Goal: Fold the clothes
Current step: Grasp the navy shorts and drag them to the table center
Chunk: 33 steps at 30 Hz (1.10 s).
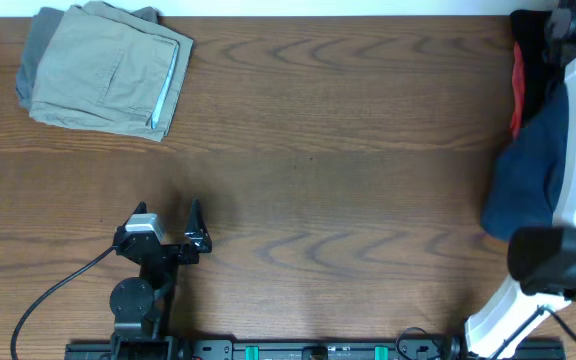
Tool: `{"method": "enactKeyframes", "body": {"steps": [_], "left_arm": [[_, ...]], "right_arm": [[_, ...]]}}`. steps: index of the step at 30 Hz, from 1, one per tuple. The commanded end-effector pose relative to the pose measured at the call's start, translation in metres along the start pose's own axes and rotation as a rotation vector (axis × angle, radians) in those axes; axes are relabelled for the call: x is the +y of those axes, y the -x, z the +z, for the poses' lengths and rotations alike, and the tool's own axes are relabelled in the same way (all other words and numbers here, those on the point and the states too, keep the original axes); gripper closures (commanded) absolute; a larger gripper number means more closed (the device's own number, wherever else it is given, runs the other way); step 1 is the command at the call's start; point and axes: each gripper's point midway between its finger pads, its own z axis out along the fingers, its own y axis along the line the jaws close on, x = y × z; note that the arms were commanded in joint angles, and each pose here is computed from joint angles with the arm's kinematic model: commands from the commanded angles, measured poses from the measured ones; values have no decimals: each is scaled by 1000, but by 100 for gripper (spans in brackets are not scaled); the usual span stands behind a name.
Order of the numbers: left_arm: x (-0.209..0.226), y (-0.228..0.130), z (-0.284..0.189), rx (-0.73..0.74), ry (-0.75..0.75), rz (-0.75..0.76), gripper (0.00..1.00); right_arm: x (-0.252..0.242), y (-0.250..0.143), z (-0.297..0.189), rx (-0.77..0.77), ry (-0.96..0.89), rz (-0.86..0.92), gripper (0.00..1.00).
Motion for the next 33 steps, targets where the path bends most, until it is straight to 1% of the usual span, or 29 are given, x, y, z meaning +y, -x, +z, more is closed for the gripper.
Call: {"method": "enactKeyframes", "body": {"steps": [1, 4, 8, 13, 18, 20, 21, 25, 29, 33], "left_arm": [[0, -15, 1, 46, -6, 17, 2], [0, -15, 1, 46, -6, 16, 2], [0, -15, 1, 46, -6, 16, 2], [0, -15, 1, 46, -6, 16, 2], [0, -15, 1, 46, -6, 17, 2], [0, -15, 1, 46, -6, 17, 2], [0, -15, 1, 46, -6, 16, 2], [0, -15, 1, 46, -6, 16, 2], [0, -15, 1, 46, -6, 16, 2], [0, -15, 1, 46, -6, 16, 2]], "right_arm": [[31, 15, -65, -79, 174, 3, 99], [75, 0, -100, -72, 337, -89, 99], [129, -31, -140, -46, 503, -181, 99], [196, -86, -192, 29, 731, -310, 99], [249, -154, -232, 127, 901, -467, 99], [269, -188, -248, 191, 975, -530, 99], [283, -211, -260, 230, 1037, -580, 99], [315, -275, -292, 310, 1196, -726, 99], [337, -332, -323, 333, 1324, -863, 99], [344, -374, -357, 343, 1437, -966, 99]]}}
